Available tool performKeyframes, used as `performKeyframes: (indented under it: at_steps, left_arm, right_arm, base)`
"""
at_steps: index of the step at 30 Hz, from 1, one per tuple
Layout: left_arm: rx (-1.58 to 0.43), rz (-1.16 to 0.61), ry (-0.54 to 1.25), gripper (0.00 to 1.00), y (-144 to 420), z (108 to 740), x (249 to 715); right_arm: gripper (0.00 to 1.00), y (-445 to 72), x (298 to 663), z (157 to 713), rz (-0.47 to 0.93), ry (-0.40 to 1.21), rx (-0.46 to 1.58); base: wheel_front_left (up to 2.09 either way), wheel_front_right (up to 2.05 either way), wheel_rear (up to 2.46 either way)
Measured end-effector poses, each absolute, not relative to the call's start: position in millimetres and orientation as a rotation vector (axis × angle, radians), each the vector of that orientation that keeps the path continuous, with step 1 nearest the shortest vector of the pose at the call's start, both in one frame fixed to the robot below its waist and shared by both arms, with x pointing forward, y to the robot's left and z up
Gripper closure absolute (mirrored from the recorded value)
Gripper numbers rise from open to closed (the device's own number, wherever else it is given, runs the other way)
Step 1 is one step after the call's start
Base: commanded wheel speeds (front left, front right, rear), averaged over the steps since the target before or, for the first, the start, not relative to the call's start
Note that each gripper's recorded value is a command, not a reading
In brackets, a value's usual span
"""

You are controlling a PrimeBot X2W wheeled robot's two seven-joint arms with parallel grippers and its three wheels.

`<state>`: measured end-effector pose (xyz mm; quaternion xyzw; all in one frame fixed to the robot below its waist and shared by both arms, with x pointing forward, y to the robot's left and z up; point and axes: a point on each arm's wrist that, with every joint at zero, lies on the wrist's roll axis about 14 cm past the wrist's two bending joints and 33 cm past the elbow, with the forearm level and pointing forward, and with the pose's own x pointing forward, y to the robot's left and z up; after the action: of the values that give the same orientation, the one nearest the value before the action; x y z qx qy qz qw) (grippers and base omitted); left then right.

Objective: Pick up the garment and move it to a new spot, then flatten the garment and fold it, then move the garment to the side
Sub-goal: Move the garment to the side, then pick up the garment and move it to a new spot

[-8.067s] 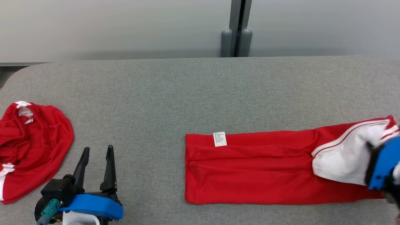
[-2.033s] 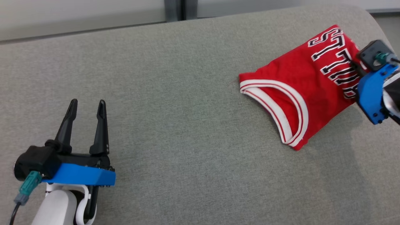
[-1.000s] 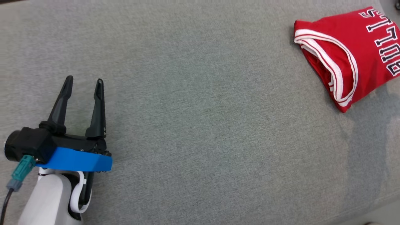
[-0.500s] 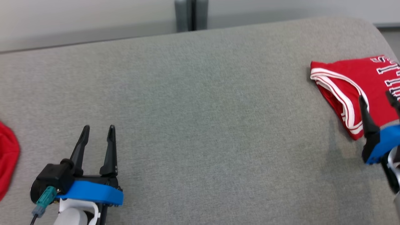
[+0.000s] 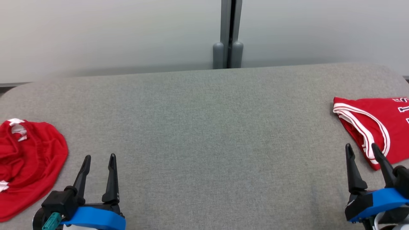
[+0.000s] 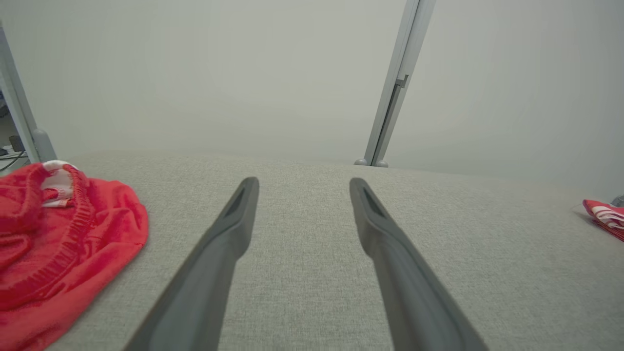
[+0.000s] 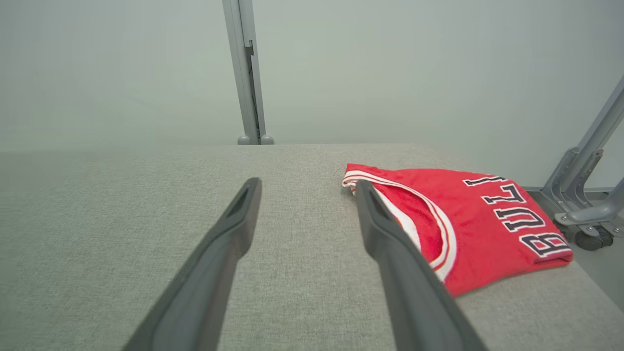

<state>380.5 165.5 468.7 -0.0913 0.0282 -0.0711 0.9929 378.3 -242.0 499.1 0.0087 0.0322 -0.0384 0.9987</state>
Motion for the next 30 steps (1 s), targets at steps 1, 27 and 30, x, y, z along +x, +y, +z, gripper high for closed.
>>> performKeyframes:
  at_steps: [1, 27, 30]
  left_arm:
    - [-0.185, -0.135, 0.053, 0.00, 167.6, 470.0, 377.9]
    - [-0.190, -0.094, 0.064, 0.00, 178.0, 465.5, 354.1]
    - [-0.189, -0.093, 0.061, 0.00, 178.8, 466.5, 353.6]
  right_arm:
    - [0.00, -238.4, 376.0, 502.1, -0.070, 0.060, 0.021]
    - [0.00, -199.1, 361.1, 502.2, 0.019, 0.076, 0.076]
    - [0.00, -197.7, 361.7, 500.8, 0.022, 0.079, 0.080]
  base:
    - [0.00, 0.00, 0.00]
    - [0.00, 0.00, 0.00]
    - [0.00, 0.00, 0.00]
